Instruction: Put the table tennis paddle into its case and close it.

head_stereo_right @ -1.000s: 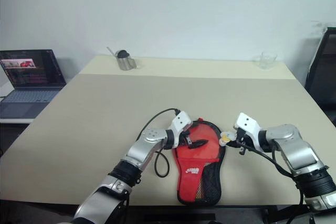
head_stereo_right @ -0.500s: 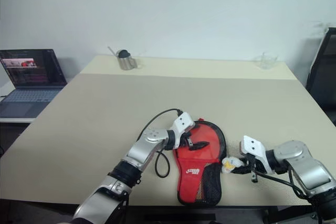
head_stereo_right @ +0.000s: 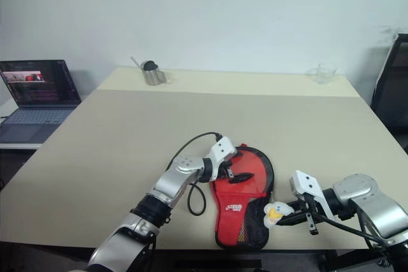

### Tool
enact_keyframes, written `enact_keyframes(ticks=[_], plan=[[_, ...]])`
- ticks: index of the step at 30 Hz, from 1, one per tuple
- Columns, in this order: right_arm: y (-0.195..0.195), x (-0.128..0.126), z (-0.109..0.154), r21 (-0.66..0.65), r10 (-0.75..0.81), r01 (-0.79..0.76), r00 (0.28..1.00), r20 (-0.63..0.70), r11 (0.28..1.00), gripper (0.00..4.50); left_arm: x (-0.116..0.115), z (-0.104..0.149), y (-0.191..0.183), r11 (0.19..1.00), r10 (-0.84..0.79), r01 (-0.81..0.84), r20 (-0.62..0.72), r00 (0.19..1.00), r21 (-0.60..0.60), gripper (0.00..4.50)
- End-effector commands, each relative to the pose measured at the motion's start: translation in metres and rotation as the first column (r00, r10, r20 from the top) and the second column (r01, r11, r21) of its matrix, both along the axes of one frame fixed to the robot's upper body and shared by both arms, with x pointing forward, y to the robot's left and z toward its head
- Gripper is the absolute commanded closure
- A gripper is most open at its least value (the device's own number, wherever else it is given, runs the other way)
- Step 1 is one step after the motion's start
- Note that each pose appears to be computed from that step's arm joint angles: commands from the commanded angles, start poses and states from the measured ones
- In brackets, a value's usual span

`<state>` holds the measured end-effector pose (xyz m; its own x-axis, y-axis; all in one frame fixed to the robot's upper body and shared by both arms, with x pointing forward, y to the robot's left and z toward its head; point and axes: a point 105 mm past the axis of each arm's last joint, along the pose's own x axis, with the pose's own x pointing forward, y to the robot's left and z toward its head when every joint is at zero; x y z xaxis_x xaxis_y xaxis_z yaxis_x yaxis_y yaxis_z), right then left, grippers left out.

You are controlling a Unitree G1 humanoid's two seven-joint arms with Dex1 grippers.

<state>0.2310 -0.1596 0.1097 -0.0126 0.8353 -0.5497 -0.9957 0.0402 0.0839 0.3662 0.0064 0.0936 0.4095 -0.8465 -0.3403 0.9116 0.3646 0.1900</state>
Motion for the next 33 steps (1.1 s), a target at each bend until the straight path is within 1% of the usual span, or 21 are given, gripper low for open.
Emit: enact_keyframes(ticks=[1, 6, 12, 16, 33], plan=[[0.007, -0.014, 0.011, 0.022, 0.106, -0.106, 0.994, -0.023, 0.994, 4.25, -0.006, -0.026, 0.006, 0.996, -0.001, 0.006, -0.064, 0.998, 0.085, 0.0], [0.009, -0.019, 0.013, 0.028, 0.135, -0.134, 0.99, -0.041, 0.991, 4.25, -0.005, -0.025, 0.006, 0.996, 0.001, 0.005, -0.064, 0.998, 0.084, 0.0], [0.011, -0.026, 0.01, 0.027, 0.179, -0.178, 0.982, -0.068, 0.984, 4.25, -0.005, -0.025, 0.007, 0.996, 0.004, 0.001, -0.064, 0.998, 0.085, 0.0], [0.012, -0.035, 0.002, 0.012, 0.221, -0.221, 0.971, -0.095, 0.975, 4.25, -0.005, -0.027, 0.009, 0.996, 0.009, -0.003, -0.07, 0.998, 0.09, 0.0], [0.009, -0.06, -0.004, 0.039, 0.32, -0.319, 0.928, -0.189, 0.947, 4.26, -0.006, -0.03, 0.012, 0.994, 0.013, -0.004, -0.087, 0.996, 0.105, 0.0]])
